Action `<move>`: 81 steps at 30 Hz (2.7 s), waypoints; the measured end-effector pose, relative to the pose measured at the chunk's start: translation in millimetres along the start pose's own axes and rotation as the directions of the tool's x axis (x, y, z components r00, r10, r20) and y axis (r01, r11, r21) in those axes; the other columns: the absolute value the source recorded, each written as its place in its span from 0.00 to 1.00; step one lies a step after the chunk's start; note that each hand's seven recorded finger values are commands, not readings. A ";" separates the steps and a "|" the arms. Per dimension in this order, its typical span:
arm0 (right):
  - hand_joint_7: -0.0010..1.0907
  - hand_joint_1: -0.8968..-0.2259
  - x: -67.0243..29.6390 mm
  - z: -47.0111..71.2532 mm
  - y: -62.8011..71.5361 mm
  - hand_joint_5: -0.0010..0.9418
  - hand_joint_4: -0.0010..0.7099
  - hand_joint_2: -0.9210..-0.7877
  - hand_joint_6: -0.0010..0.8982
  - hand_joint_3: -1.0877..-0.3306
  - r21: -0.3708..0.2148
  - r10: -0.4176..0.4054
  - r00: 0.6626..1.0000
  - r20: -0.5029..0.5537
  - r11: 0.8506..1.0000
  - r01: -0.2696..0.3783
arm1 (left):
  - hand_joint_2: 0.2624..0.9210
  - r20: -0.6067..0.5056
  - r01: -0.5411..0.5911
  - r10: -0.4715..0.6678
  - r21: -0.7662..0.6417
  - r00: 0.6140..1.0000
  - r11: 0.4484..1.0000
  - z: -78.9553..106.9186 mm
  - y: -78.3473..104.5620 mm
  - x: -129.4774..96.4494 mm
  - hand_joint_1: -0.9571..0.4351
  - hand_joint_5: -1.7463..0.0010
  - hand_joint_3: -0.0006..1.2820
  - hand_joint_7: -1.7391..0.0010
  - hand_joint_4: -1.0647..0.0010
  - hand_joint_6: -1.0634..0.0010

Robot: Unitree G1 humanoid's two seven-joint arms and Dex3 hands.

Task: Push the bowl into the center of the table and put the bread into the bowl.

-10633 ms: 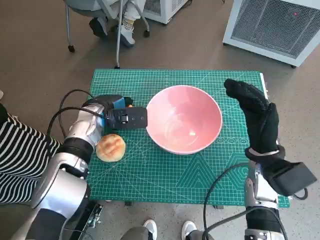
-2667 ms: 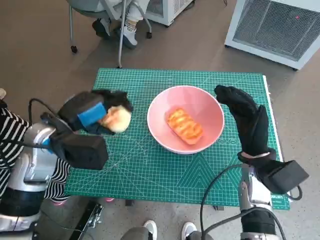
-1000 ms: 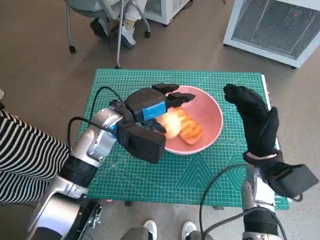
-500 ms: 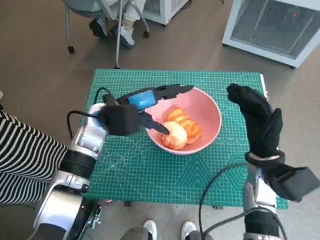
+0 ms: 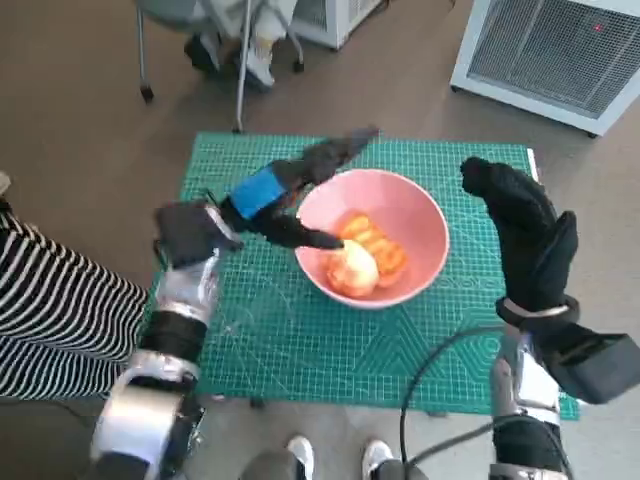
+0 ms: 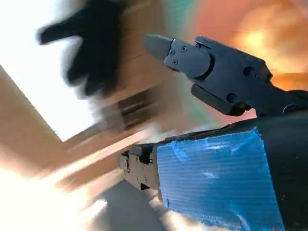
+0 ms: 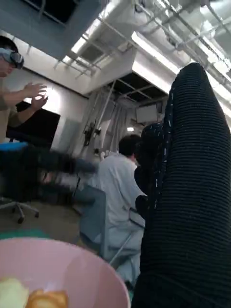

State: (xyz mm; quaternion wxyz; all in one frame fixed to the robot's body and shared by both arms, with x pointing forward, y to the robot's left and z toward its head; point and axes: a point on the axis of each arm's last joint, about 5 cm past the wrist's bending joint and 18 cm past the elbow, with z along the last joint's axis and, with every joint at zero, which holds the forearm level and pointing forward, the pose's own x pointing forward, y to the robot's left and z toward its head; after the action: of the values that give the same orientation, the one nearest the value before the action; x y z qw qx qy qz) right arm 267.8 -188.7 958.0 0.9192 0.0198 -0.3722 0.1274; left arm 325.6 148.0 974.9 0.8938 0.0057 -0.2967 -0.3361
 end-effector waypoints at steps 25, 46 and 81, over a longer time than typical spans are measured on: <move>0.40 0.30 38.6 13.5 1.6 0.01 0.28 0.00 0.12 0.55 -0.001 0.044 0.996 0.083 0.999 -0.044 | 1.00 0.185 -0.218 0.234 -0.101 0.955 0.971 -2.5 -19.6 -17.1 0.25 1.00 0.32 0.75 0.91 1.00; 0.39 0.31 37.8 9.3 0.2 0.01 0.28 0.00 0.14 0.55 0.004 0.039 0.998 0.055 0.999 -0.040 | 1.00 0.177 -0.205 0.215 -0.074 0.960 0.976 -2.5 -21.3 -17.0 0.26 1.00 0.32 0.84 0.98 1.00; 0.38 0.33 38.2 7.7 1.4 0.00 0.26 0.00 0.14 0.55 0.011 0.023 0.999 0.031 1.000 -0.023 | 1.00 0.171 -0.231 0.232 -0.027 0.958 0.973 -3.5 -24.5 -21.1 0.30 1.00 0.34 0.99 1.00 1.00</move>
State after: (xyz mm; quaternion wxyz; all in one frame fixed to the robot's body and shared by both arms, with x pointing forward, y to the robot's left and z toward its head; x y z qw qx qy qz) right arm 288.6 -180.0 989.7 0.9116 0.0228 -0.3858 0.1399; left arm 300.2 141.1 955.8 0.8978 -0.0612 -0.3709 -0.2296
